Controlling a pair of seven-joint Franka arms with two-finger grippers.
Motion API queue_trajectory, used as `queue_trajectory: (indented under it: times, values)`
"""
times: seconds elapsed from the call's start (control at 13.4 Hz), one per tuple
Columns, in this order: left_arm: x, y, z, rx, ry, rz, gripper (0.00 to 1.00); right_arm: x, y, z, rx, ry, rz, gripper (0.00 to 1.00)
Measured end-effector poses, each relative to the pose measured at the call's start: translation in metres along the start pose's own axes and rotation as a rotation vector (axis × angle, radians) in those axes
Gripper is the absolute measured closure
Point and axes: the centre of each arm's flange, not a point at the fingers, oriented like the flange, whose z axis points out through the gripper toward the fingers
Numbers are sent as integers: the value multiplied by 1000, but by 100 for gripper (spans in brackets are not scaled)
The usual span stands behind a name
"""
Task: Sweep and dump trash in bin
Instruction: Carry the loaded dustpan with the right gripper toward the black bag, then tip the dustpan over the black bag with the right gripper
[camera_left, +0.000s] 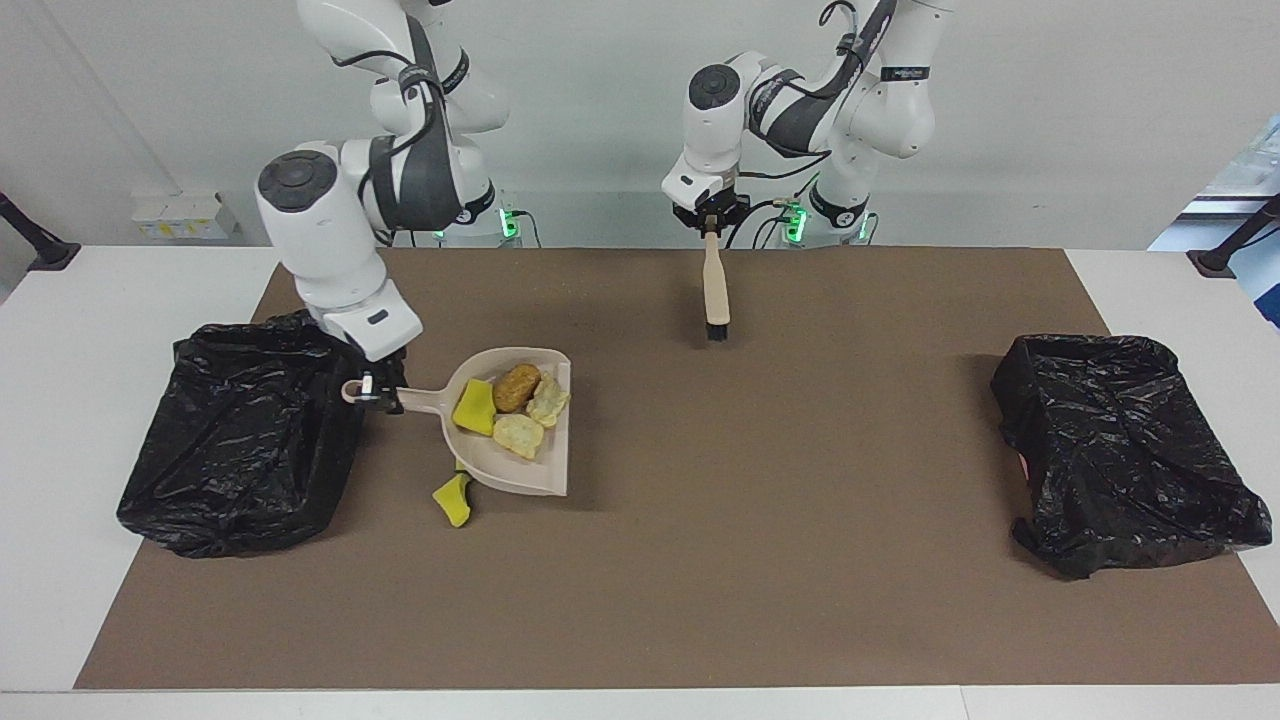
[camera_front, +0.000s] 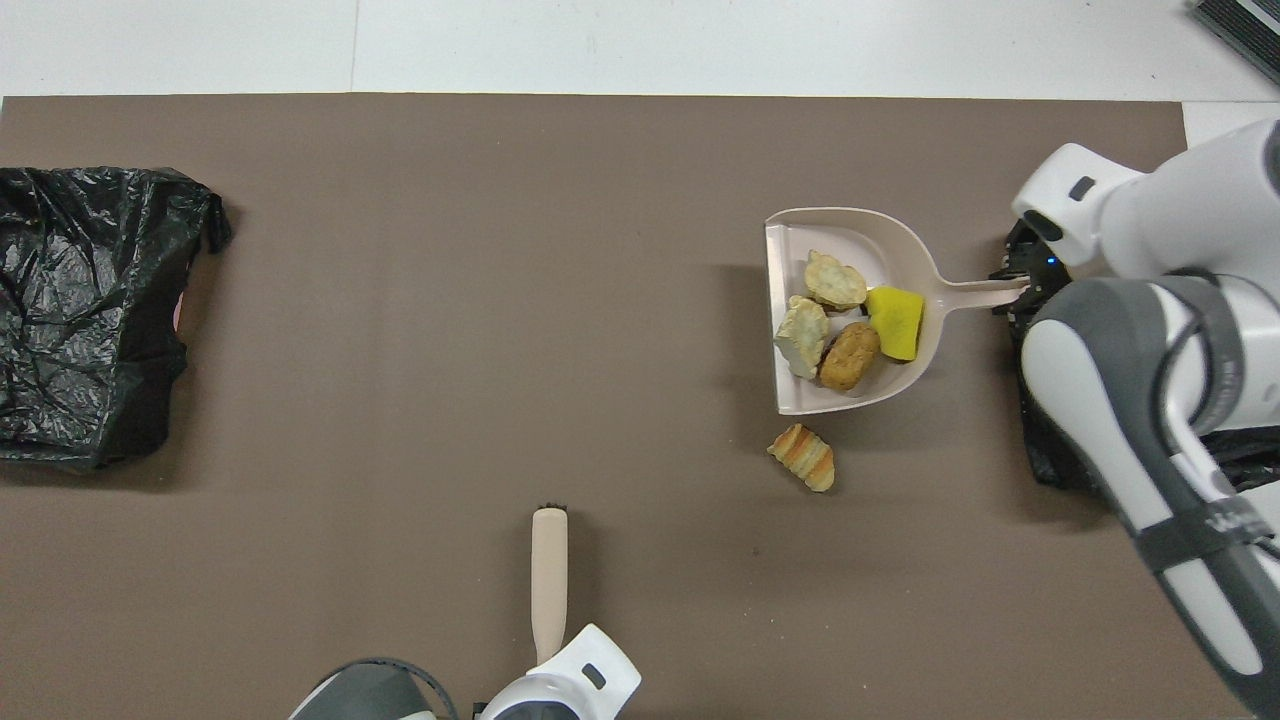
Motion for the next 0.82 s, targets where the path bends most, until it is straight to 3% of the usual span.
queue_trajectory:
  times: [0.52,0.82]
  values:
    - [-7,2,12,-10,0,-55,73,-173,-14,-59,-46,-27,1,67]
    - [-7,0,19,-5,-3,-67,73,-252,-38,-100,-58,-147,17,67]
